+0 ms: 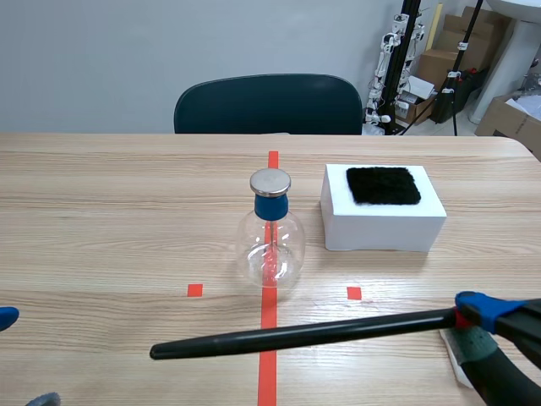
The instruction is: Do the electroscope experiment. pick up the black charging rod
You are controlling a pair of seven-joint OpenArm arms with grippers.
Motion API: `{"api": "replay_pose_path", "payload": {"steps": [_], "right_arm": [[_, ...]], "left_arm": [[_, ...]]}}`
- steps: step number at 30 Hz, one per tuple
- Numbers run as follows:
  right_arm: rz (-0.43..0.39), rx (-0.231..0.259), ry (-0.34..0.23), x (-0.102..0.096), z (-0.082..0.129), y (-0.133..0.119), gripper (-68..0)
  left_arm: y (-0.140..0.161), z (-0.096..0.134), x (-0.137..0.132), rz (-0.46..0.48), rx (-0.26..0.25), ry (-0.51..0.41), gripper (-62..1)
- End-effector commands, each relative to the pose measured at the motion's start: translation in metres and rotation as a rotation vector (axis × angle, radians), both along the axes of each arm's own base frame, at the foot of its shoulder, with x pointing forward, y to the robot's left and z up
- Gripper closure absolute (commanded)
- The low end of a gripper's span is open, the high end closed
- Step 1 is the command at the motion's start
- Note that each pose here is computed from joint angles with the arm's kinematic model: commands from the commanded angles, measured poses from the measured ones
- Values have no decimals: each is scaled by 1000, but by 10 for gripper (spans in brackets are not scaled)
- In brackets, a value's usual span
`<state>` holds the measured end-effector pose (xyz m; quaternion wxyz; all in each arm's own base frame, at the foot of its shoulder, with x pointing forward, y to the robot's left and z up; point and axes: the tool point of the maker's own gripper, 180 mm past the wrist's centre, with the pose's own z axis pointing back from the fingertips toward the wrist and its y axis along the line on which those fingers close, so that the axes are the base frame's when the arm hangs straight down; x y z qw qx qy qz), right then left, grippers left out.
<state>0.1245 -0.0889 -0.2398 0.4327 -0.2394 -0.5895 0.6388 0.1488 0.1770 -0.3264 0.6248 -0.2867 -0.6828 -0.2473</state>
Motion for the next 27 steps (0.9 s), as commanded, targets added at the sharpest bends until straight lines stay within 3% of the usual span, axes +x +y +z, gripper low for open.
{"api": "replay_pose_path", "payload": {"steps": [1,27], "right_arm": [[-7,12,-35,6,8,1,0],[-18,12,-35,6,8,-1,0]], "left_arm": [[2,7,2,4,-16,-24,-623],[2,7,2,4,-16,-24,-623]]}}
